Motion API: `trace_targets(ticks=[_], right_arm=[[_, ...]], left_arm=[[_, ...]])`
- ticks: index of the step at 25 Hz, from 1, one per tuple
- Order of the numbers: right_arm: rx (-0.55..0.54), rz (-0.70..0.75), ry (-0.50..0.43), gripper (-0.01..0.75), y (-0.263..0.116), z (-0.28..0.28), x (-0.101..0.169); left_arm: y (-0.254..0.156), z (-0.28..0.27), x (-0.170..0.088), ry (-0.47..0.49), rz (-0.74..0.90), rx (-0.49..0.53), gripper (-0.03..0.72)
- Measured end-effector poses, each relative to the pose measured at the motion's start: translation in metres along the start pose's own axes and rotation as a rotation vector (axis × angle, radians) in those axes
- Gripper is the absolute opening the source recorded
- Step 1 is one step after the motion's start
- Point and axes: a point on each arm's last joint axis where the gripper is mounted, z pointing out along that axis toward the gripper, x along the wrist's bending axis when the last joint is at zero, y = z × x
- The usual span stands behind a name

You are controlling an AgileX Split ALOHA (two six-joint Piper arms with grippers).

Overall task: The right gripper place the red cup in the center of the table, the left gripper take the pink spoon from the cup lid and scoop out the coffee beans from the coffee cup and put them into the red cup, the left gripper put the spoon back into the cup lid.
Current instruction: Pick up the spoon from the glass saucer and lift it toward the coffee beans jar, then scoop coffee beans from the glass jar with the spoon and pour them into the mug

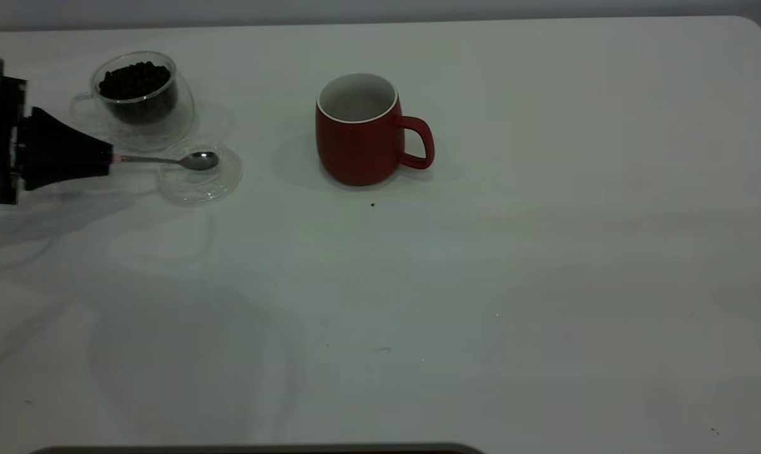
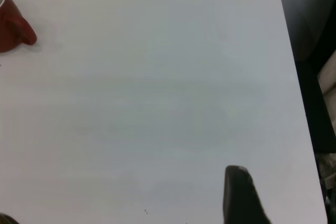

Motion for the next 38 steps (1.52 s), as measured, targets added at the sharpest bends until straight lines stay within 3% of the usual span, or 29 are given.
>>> trace_targets(ticks=[7,14,19,26,31,38], right_arm=[[0.0,0.0,0.0,0.438,0.0,0.0,0.0],[0.0,0.0,0.0,0.438,0.0,0.0,0.0],[0.001,0.0,0.0,0.438,0.0,0.0,0.0],[0.001,0.0,0.0,0.438,0.0,0.0,0.0],[0.001,0.0,0.0,0.438,0.0,0.0,0.0],[0.001,0.0,0.0,0.438,0.0,0.0,0.0]], left_arm=[[0.017,-0.031,-0.038,-0.069,0.045,-0.008,0.114],[0.055,-0.061,-0.069,-0.093,0.146,-0.159,0.114],[0.062,-0.079,-0.058,-0.005,0.11,-0.208,0.114],[0.063,-0.076,-0.046,0.16,0.202,-0.182,0.114],[0.064,-0.061,-0.046,0.191,0.278,-0.165,0.114],[0.06,-0.037,-0.035,0.192,0.257,-0.133,0.114]])
